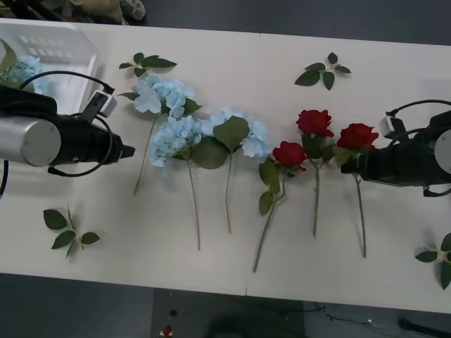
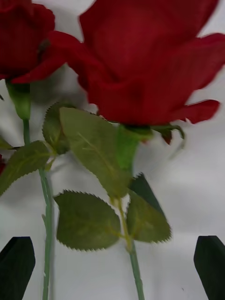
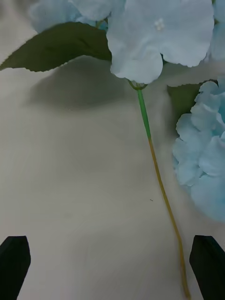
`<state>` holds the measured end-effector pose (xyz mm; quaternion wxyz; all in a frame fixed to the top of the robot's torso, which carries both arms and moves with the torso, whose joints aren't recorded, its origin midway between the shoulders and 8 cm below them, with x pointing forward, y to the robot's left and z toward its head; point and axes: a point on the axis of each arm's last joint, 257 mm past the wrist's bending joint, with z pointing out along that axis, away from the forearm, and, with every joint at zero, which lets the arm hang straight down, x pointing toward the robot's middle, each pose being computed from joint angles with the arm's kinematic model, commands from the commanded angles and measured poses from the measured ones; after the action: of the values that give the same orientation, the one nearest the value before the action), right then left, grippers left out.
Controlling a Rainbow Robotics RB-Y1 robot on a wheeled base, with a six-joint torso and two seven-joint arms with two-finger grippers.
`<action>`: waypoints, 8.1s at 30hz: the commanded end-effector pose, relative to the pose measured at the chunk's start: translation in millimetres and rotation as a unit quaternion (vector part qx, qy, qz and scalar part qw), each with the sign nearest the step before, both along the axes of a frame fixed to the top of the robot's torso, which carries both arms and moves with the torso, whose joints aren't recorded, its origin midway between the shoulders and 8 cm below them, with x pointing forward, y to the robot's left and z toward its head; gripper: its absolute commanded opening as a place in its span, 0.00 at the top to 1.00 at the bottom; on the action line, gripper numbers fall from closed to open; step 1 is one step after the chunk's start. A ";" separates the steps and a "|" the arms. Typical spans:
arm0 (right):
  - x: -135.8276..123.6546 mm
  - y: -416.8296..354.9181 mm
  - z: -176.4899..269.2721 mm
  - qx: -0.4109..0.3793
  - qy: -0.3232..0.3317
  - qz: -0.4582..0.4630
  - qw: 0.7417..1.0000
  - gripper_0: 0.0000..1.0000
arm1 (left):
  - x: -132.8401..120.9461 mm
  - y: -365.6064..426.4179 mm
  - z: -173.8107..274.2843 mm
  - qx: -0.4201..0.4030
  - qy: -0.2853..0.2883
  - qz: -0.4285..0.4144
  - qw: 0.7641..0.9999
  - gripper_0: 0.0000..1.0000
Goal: Put the red flowers into the right box and the blue flowers into the left box
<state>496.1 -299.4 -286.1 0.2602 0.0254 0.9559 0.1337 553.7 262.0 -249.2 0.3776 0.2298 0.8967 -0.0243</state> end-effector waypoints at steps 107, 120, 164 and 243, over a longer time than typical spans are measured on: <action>40.2 -357.7 111.4 -0.308 -0.074 -0.159 0.935 0.03 | 9.2 336.7 113.0 0.320 -0.011 0.149 0.936 0.26; 55.6 -184.6 83.6 -0.120 -0.028 -0.071 0.990 0.00 | -4.5 293.1 151.0 0.209 -0.002 0.130 0.969 0.24; 108.3 92.3 19.0 0.021 -0.028 -0.039 0.999 0.00 | -40.8 -133.5 -12.6 -0.206 0.101 0.153 0.961 0.23; 66.0 -372.6 191.5 -0.427 -0.077 -0.134 0.891 1.00 | -28.7 328.5 128.9 0.278 0.096 0.141 0.945 1.00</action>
<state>565.8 -650.1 -108.1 0.3212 0.0107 0.8955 -0.3079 524.7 568.6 -131.3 0.2152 0.1729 0.9348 0.2234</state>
